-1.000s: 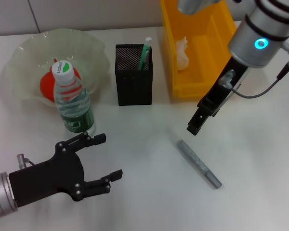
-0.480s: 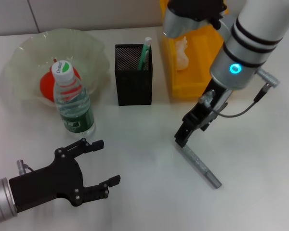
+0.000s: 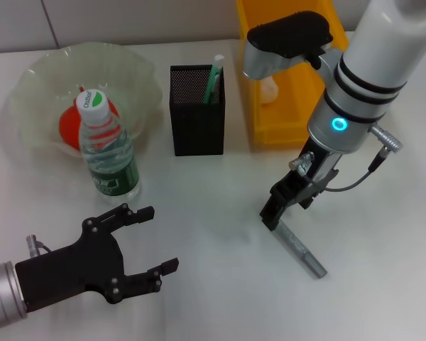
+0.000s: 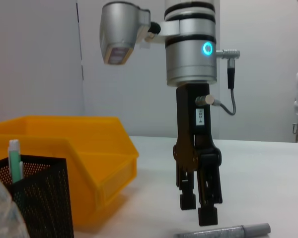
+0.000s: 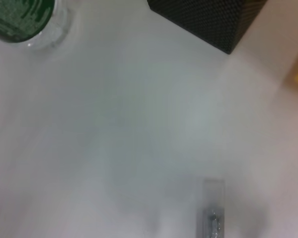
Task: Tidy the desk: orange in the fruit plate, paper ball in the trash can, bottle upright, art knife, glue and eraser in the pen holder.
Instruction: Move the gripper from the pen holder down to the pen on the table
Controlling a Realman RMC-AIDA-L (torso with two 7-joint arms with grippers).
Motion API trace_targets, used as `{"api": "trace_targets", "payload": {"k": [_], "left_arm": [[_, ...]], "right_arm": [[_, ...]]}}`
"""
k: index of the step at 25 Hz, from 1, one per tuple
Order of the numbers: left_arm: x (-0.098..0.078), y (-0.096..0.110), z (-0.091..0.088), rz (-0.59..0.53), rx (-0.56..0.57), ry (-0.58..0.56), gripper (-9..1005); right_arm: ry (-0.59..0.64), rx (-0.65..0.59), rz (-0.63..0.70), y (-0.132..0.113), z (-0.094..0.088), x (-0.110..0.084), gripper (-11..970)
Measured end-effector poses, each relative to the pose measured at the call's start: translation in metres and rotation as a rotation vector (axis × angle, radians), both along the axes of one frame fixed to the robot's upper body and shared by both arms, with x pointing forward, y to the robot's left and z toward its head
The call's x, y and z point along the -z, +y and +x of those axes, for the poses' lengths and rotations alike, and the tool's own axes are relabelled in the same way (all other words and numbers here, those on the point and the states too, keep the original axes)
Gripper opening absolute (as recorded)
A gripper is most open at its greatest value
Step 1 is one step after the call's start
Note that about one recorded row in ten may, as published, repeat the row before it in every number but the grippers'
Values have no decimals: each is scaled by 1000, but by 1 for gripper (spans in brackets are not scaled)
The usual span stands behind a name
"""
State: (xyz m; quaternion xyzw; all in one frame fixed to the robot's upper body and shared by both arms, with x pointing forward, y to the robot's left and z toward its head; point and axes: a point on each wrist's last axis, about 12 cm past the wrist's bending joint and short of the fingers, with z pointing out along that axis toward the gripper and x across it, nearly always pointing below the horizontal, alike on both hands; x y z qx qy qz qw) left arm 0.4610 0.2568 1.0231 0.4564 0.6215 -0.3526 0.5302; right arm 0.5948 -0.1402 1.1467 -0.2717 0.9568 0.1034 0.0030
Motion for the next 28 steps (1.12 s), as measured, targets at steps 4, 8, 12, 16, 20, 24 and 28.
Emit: {"api": "trace_targets", "payload": {"k": [4, 8, 12, 16, 20, 24, 28], "left_arm": [[0, 0, 0, 0, 1, -1, 848], [0, -1, 1, 8, 7, 0, 849], [0, -1, 1, 10, 11, -1, 849], [0, -2, 1, 10, 15, -2, 849], [0, -3, 1, 13, 20, -2, 849], [0, -3, 2, 15, 24, -2, 849], [0, -3, 1, 15, 25, -2, 848]], "right_arm": [[-1, 4, 2, 0, 0, 1, 765], [-8, 7, 5, 0, 1, 3, 765], [-3, 0, 0, 3, 1, 5, 746], [11, -16, 0, 8, -1, 8, 677], [13, -37, -20, 13, 0, 10, 614], [9, -42, -24, 14, 0, 11, 612], [11, -37, -21, 13, 0, 11, 610]]}}
